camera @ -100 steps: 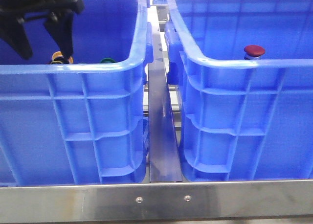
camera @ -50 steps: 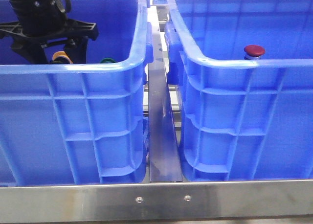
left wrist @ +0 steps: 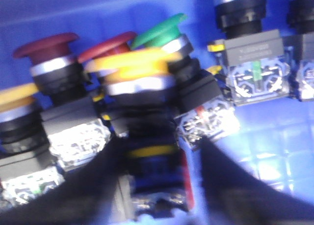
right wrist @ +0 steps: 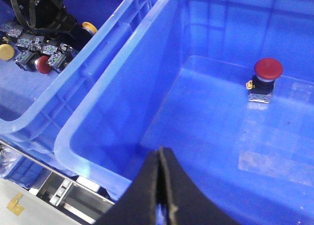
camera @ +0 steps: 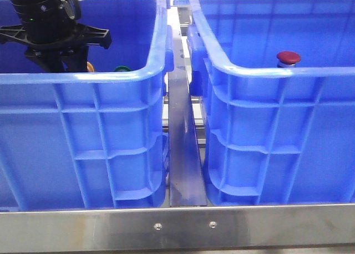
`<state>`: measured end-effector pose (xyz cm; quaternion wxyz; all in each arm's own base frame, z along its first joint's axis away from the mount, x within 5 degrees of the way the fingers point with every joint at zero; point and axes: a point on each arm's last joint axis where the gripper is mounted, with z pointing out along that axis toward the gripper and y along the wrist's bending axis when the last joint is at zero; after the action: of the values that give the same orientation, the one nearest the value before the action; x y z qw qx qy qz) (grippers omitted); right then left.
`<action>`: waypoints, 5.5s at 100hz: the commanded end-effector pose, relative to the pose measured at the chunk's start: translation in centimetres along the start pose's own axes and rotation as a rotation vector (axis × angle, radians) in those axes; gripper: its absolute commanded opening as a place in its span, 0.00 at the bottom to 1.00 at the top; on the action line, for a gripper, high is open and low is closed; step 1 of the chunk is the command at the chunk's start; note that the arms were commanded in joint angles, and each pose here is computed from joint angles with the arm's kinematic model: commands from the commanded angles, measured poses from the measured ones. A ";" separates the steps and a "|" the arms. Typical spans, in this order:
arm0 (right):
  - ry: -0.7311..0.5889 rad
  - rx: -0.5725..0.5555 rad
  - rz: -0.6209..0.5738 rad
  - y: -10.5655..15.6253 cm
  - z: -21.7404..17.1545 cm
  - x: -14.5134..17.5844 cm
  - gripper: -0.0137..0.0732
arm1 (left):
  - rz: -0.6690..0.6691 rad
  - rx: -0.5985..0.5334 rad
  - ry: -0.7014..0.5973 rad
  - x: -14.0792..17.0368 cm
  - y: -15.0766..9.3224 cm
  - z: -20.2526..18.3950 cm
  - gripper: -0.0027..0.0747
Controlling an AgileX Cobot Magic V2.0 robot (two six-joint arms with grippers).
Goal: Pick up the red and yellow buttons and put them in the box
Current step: 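Lower the left gripper into the button bin and grasp a yellow-capped button, then lift the yellow button and carry it toward the bins' shared edge, then grasp the yellow button with the right gripper from the left gripper, then carry the yellow button with the right gripper beside the red button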
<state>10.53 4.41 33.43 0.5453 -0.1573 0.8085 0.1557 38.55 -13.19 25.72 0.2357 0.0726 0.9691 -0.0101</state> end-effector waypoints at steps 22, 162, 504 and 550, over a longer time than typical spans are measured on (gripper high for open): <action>-0.074 0.024 -0.007 -0.2 -0.4 -1.2 0.08 | -0.007 0.026 -0.158 -1.6 0.2 -4.1 0.11; -0.085 0.031 -0.005 -0.2 -0.3 -1.3 0.09 | 0.576 0.550 -0.396 7.3 -11.6 -17.7 0.11; -0.098 0.650 -0.005 -15.8 16.1 -3.4 0.31 | 0.552 0.590 -0.356 7.7 -11.8 -17.8 0.70; -0.024 0.658 0.003 -18.8 21.6 -2.2 0.31 | 0.552 0.590 -0.358 7.7 -11.8 -17.8 0.69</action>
<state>36.71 -2.43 23.78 0.5306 0.0240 0.8433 -0.0820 22.47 -22.78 35.50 0.3155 0.4033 0.8329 -0.2097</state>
